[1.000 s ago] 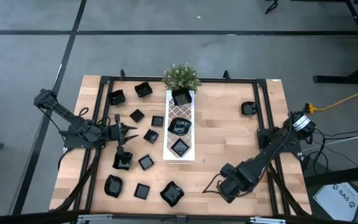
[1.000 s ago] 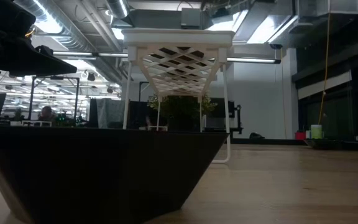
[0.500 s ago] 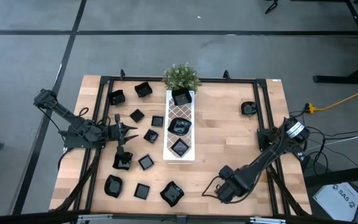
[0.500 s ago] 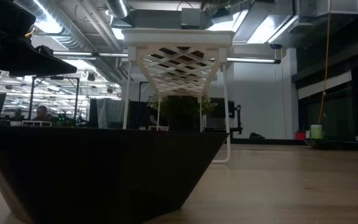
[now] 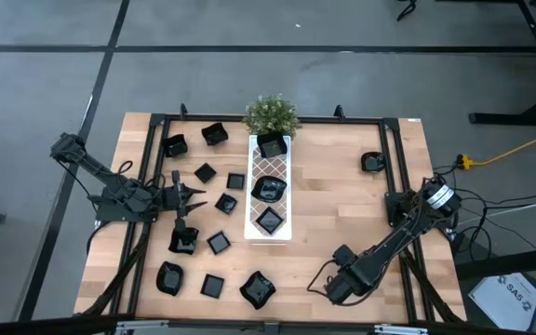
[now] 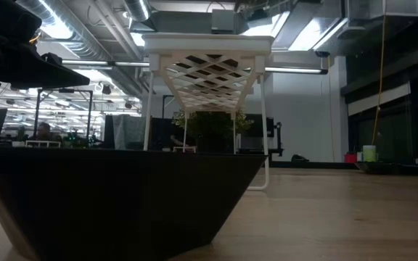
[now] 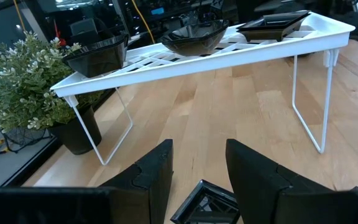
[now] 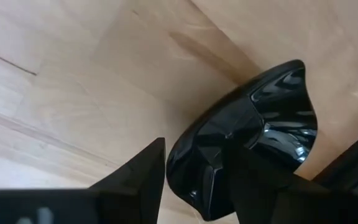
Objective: Pick & Place Mini shaped plates
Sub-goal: Stack the leaf shape plate on top of the leaf shape plate on the shelf
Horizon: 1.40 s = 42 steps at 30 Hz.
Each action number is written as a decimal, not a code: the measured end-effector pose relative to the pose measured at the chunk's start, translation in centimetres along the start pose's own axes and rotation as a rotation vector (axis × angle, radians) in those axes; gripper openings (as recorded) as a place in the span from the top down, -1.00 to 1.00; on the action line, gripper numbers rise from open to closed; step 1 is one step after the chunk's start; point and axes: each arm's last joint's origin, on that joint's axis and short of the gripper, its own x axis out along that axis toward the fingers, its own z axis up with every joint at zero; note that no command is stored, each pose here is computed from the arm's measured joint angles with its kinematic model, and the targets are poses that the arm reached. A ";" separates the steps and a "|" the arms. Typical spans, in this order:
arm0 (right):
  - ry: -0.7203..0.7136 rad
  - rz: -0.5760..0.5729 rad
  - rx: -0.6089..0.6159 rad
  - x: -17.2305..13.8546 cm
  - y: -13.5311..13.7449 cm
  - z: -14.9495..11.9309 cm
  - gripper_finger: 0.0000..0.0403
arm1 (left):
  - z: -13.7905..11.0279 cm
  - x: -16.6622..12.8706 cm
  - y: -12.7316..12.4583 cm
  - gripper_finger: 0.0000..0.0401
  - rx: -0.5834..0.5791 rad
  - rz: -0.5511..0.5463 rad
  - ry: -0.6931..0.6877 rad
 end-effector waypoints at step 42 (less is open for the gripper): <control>-0.271 -0.109 -0.035 -6.3 -0.2 0.4 0.99 | 0.0 0.0 0.0 0.29 0.000 0.000 0.000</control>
